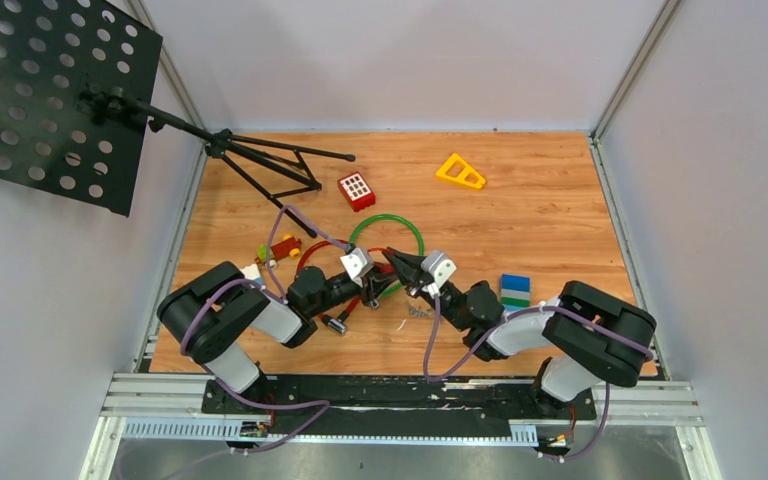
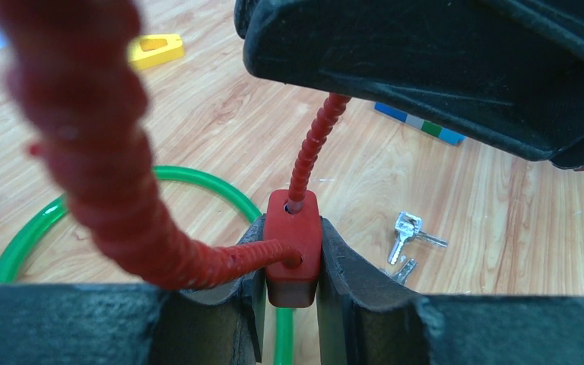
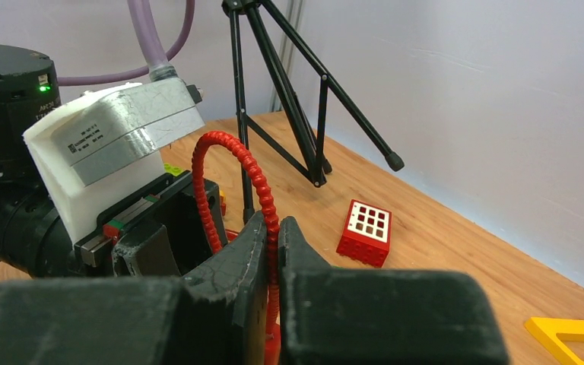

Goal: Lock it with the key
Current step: Lock the lock.

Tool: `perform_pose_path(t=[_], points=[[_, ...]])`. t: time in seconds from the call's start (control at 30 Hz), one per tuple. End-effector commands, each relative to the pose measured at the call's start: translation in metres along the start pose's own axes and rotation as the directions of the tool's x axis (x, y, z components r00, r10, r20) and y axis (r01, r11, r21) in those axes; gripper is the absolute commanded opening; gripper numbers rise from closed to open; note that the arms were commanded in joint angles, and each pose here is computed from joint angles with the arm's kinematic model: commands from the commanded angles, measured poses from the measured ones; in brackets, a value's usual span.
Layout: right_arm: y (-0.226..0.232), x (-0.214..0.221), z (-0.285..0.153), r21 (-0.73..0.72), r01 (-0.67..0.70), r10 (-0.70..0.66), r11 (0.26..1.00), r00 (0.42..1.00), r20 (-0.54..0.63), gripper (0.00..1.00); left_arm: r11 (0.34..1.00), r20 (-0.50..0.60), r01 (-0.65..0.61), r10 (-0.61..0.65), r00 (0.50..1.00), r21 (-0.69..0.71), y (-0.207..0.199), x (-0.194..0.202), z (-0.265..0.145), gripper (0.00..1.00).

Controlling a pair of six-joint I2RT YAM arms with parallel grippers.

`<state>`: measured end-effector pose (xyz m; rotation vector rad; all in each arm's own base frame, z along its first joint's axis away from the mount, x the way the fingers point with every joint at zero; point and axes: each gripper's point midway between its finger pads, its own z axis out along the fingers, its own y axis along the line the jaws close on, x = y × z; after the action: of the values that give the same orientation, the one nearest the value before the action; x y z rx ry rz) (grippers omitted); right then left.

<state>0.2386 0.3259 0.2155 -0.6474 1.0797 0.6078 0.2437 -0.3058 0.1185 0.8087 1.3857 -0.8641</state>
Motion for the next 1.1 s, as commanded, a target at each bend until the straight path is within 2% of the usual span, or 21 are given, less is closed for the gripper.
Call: perform_pose_path(t=[0.0,0.33,0.53,0.73,1.07], points=[[0.023,0.029,0.0,-0.075,-0.055,0.047,0.996,0.993,-0.109,0.0,0.99,0.297,-0.128,0.14,0.945,-0.058,0.008,-0.09,0.001,0.0],[0.031,0.04,0.007,-0.108,-0.059,0.042,0.992,0.988,-0.151,0.0,0.983,0.286,-0.166,0.18,0.941,-0.074,0.009,-0.106,-0.002,0.0],[0.038,0.05,0.009,-0.138,-0.068,0.04,0.988,0.98,-0.196,0.0,0.975,0.258,-0.208,0.22,0.941,-0.074,0.009,-0.106,-0.004,0.0],[0.05,0.059,0.011,-0.193,-0.076,0.027,0.978,0.97,-0.243,0.0,0.978,0.253,-0.2,0.21,0.944,-0.065,0.007,-0.1,-0.004,0.0],[0.06,0.07,0.016,-0.212,-0.06,-0.005,0.975,0.957,-0.291,0.0,0.967,0.242,-0.202,0.235,0.941,-0.154,0.021,-0.101,-0.013,0.0]])
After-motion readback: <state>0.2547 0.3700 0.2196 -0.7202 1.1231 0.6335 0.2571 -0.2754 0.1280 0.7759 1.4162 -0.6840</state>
